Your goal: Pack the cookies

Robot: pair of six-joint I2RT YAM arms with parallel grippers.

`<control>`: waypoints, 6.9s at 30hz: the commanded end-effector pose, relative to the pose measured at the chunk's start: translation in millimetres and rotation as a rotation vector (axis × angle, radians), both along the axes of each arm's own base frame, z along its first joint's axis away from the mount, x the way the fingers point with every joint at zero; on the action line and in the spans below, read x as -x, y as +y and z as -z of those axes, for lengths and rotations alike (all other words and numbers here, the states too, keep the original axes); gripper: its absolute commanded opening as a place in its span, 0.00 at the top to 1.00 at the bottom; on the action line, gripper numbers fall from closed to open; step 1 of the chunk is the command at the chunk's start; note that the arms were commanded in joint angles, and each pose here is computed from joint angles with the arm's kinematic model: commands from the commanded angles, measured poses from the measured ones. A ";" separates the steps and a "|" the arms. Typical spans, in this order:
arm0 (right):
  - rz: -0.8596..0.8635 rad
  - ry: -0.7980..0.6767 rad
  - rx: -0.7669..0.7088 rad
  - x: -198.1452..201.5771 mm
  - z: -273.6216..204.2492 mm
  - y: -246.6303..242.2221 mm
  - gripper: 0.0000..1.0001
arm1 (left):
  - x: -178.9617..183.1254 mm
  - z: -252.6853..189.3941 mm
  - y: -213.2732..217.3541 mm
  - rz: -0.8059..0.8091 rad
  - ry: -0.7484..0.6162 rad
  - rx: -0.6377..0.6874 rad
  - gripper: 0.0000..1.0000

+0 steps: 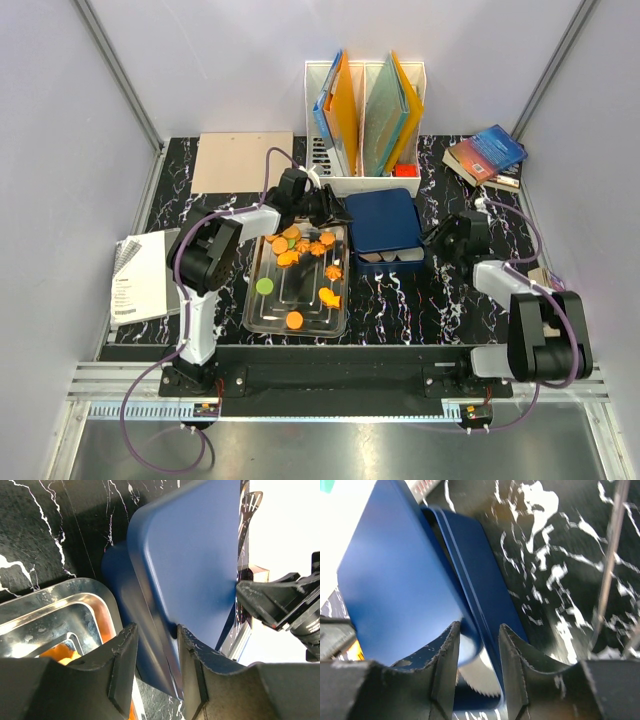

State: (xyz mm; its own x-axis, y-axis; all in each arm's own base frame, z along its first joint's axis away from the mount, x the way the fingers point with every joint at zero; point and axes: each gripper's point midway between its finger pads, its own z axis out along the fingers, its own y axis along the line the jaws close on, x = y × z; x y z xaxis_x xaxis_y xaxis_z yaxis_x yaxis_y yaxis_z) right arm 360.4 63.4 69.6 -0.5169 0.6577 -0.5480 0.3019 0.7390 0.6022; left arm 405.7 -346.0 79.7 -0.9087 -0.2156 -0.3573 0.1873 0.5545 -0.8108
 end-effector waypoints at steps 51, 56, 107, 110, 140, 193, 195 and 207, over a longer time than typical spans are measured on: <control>-0.115 0.095 0.309 -15.9 -13.6 14.6 0.41 | 14.2 -35.9 -30.9 0.135 -0.087 -0.029 0.59; -0.131 0.118 0.304 2.8 -4.5 15.6 0.45 | 14.3 -40.2 -26.3 0.119 -0.098 -0.043 0.59; 0.140 0.094 0.425 -44.6 -54.4 -38.1 0.79 | 18.3 -31.3 37.1 -0.100 0.001 -0.135 0.57; 0.138 0.114 0.439 -57.5 -49.0 -38.5 0.79 | 17.2 -28.6 36.9 -0.103 0.009 -0.140 0.57; -0.010 0.195 0.259 -33.1 18.3 0.4 0.81 | 8.0 4.7 23.9 -0.092 0.061 -0.251 0.57; -0.580 0.083 -0.214 22.8 29.7 167.7 0.90 | 67.6 -41.7 27.9 -0.108 -0.060 -0.240 0.65; -0.572 0.091 -0.211 26.4 33.0 165.4 0.90 | 63.4 -47.7 26.6 -0.110 -0.068 -0.234 0.63; -0.549 0.146 -0.218 63.9 56.7 152.5 0.92 | 34.8 -82.2 -21.8 -0.025 -0.067 -0.075 0.53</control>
State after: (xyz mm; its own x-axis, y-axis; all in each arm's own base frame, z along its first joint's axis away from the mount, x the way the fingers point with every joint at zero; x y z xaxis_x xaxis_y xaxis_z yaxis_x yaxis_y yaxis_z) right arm 348.3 231.0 81.2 -0.7724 0.4210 -0.4756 -0.1719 0.5822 0.7947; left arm 360.8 -343.0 144.1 -0.8658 -0.2143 -0.4521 0.1863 0.7006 -0.6888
